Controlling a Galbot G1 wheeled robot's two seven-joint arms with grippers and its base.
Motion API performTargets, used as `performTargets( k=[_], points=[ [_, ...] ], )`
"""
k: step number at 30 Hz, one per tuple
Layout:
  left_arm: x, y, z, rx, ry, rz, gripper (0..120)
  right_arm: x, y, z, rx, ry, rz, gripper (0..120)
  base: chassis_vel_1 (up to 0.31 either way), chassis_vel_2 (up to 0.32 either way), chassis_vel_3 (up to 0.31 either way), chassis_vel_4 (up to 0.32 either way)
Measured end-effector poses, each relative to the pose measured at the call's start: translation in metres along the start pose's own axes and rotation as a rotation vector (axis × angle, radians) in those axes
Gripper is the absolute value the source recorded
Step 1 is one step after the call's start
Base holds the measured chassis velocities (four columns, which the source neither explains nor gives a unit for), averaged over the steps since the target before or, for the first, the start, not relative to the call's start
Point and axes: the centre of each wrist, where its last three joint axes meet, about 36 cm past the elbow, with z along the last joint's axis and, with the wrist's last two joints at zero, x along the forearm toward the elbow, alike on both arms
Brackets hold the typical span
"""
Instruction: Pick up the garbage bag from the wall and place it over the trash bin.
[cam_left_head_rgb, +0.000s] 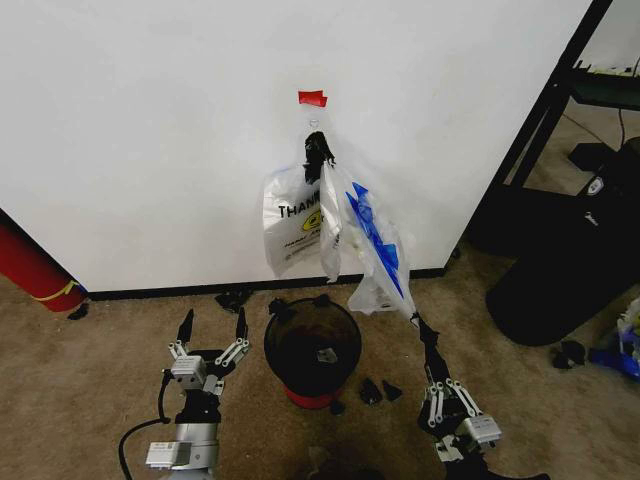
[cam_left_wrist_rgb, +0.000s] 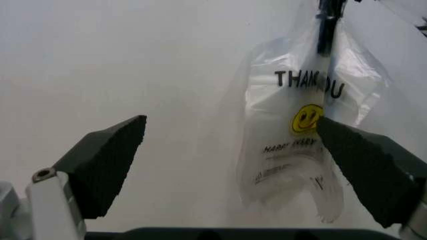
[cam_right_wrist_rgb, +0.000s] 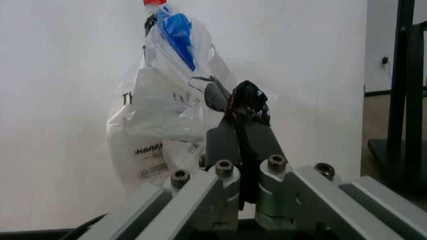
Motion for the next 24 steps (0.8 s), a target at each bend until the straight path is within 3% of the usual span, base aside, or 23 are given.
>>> performTargets(
  k=[7,13,21,24],
  points=[
    [-0.003,-0.006,-0.005,0.013,0.011,0.034,100,-0.046,0.002,-0.001,-0.052,0.005,-0.029,0,0.000,0.000,0.000,0.000],
    [-0.010,-0.012,-0.021,0.017,0.013,0.119,100,-0.106,-0.008,0.001,-0.096,0.018,-0.102,0,0.000,0.000,0.000,0.000],
    [-0.038,-0.015,-0.072,0.093,0.105,0.245,100,-0.144,-0.011,0.020,-0.085,0.046,-0.152,0,0.000,0.000,0.000,0.000],
    [-0.063,-0.023,-0.107,0.165,0.191,0.301,100,-0.147,-0.011,0.025,-0.057,0.045,-0.154,0,0.000,0.000,0.000,0.000]
  ],
)
